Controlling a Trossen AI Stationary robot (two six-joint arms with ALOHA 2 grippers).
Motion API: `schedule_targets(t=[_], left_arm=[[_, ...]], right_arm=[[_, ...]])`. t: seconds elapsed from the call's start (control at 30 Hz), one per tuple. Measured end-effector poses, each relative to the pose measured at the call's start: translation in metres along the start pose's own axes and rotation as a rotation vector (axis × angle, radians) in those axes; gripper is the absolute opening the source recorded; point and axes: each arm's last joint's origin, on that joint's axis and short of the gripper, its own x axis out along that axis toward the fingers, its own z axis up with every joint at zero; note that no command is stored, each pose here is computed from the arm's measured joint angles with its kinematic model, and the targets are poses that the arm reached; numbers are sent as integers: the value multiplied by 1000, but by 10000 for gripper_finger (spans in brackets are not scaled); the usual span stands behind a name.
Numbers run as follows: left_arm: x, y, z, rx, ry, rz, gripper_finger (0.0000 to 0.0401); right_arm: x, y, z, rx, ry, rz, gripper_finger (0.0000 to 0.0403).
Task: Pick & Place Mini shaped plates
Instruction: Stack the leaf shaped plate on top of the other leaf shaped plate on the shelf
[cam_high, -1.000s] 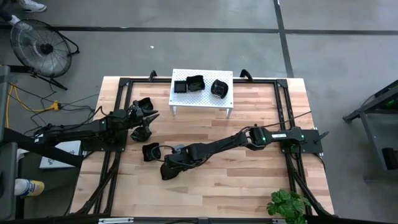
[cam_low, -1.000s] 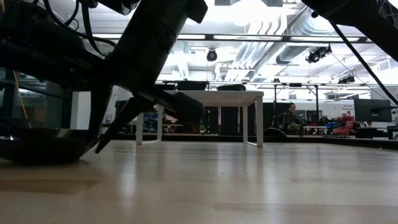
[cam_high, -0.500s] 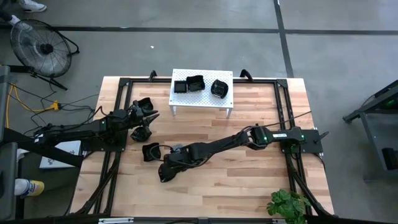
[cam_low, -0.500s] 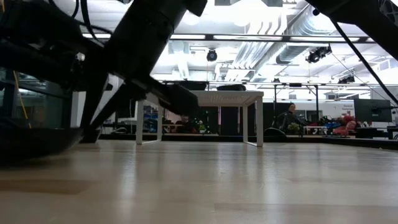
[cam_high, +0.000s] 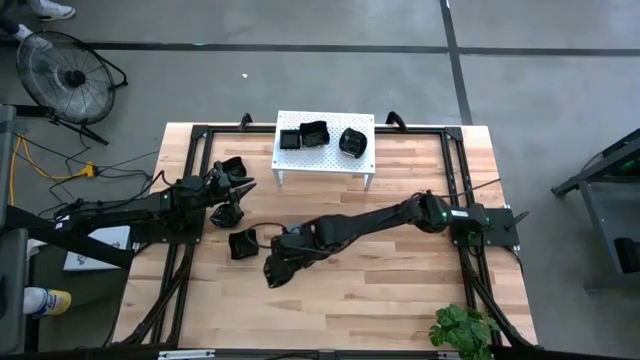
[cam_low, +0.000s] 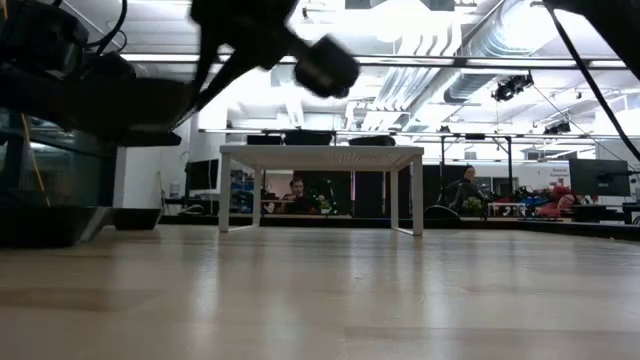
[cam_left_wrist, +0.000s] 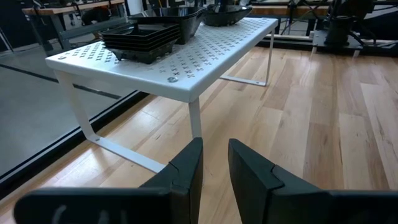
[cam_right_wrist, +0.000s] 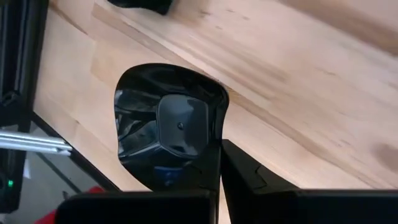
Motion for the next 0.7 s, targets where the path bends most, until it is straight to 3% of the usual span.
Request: schedule_targets(t=[0.5,0.7], left_arm=[[0,0,0,0,0,0,73],[0,0,0,0,0,0,73]], right_arm=[[-109,-44,13,10,59,-318,0],[-149,-56,36,-40,39,-264,0]])
